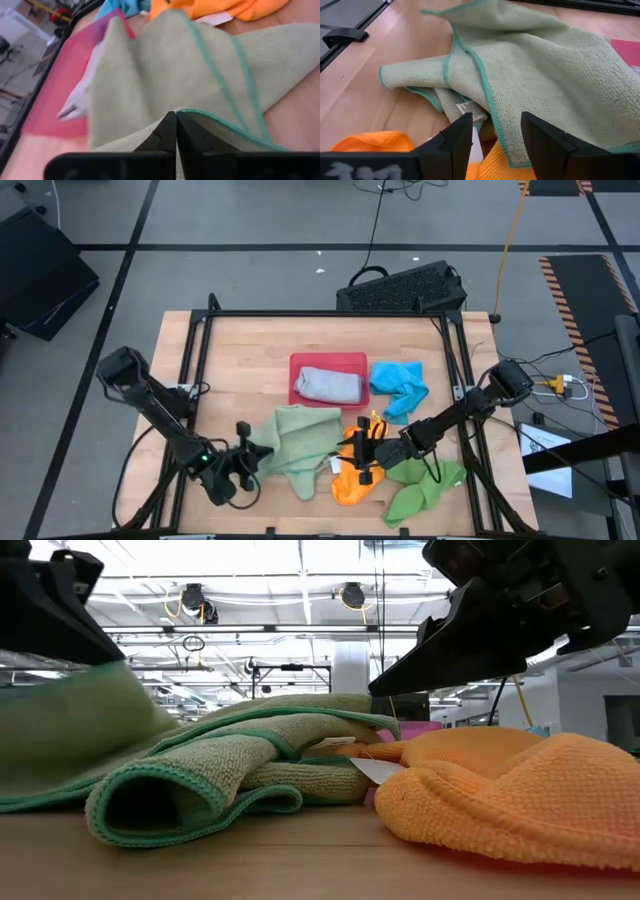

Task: Fold microfiber towels
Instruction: Fold the light green microfiber cloth

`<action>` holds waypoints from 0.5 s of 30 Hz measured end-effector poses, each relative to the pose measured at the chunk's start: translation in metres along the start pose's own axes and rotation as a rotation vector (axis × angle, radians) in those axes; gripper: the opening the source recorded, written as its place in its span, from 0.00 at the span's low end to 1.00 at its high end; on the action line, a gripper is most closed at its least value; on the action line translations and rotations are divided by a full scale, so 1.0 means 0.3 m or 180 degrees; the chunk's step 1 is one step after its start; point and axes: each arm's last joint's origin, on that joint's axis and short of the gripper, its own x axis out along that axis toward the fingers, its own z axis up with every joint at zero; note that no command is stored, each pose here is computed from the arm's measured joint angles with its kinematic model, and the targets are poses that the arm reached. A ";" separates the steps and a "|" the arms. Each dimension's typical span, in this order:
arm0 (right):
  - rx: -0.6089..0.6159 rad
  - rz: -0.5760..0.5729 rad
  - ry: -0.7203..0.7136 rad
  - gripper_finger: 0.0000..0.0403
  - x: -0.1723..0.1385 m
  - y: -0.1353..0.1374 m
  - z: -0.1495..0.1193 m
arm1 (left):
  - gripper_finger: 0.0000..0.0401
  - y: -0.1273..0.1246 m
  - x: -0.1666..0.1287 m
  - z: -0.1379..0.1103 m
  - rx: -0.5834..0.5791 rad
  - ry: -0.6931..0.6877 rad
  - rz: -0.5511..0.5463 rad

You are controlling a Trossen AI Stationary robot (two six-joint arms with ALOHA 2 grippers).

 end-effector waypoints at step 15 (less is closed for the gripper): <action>-0.0074 0.0002 0.0001 0.40 0.000 0.000 0.000 | 0.01 0.193 -0.160 -0.101 -0.0169 0.1166 -0.0119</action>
